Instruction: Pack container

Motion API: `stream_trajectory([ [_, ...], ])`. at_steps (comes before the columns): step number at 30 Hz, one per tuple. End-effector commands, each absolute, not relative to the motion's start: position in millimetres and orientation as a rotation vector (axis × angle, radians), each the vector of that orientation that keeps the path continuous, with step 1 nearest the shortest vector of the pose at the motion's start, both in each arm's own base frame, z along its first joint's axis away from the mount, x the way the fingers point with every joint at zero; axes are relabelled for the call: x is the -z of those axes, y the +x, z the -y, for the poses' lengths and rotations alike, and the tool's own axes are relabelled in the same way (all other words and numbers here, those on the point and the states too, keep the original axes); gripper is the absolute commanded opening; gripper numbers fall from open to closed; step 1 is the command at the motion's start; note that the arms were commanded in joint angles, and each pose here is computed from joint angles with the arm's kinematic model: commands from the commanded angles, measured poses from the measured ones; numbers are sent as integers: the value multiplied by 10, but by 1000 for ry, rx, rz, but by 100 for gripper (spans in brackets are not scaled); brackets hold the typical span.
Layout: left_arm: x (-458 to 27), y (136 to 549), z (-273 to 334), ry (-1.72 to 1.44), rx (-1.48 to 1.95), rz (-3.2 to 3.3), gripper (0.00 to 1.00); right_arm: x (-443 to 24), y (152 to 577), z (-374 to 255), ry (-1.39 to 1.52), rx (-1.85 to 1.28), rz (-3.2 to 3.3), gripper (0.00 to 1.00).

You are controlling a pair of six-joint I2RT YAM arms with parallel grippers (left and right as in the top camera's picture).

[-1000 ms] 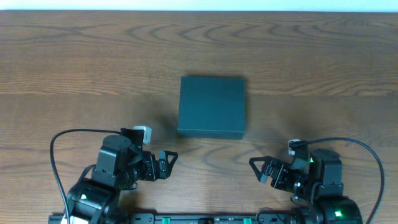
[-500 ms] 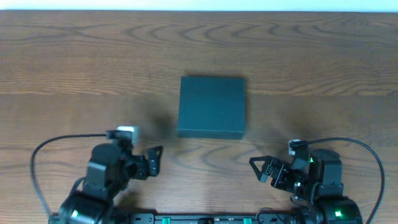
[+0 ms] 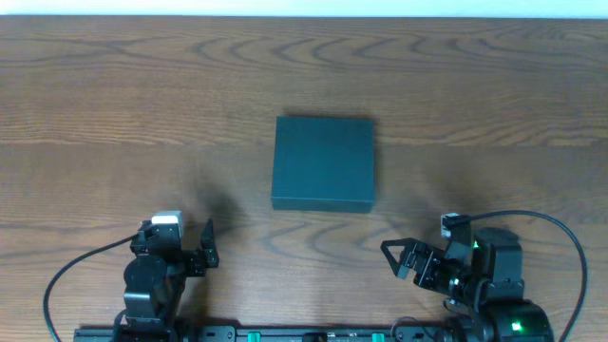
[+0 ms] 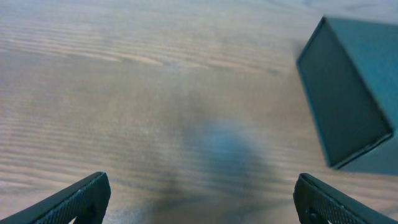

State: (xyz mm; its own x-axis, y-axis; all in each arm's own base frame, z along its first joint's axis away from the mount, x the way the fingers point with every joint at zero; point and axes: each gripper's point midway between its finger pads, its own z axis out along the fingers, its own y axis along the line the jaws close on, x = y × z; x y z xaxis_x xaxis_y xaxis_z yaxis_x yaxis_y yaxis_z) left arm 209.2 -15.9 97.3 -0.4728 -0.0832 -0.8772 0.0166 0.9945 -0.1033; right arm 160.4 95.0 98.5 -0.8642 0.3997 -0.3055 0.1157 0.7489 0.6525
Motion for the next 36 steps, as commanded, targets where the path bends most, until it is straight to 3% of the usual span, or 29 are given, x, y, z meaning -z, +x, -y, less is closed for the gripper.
stream_trajectory([
  [1, -1004, 2113, 157, -12, 99, -2022, 95, -984, 1598, -960, 398, -907, -2514, 99],
  [21, -998, 2114, 159, -13, 102, -2023, 95, -984, 1599, -960, 396, -906, -2514, 99],
  [27, -998, 2114, 159, -13, 102, -2023, 95, -916, 1868, -454, 249, -421, -2442, 99],
  [29, -998, 2114, 159, -13, 102, -2023, 95, -999, 2004, -402, 26, -296, -2370, 99],
  [32, -1000, 2114, 159, -13, 102, -2023, 96, -1071, 2071, -394, -199, -189, -2267, 99],
  [36, -998, 2114, 159, -13, 102, -2023, 95, -1159, 2133, -374, -254, -129, -2102, 99],
])
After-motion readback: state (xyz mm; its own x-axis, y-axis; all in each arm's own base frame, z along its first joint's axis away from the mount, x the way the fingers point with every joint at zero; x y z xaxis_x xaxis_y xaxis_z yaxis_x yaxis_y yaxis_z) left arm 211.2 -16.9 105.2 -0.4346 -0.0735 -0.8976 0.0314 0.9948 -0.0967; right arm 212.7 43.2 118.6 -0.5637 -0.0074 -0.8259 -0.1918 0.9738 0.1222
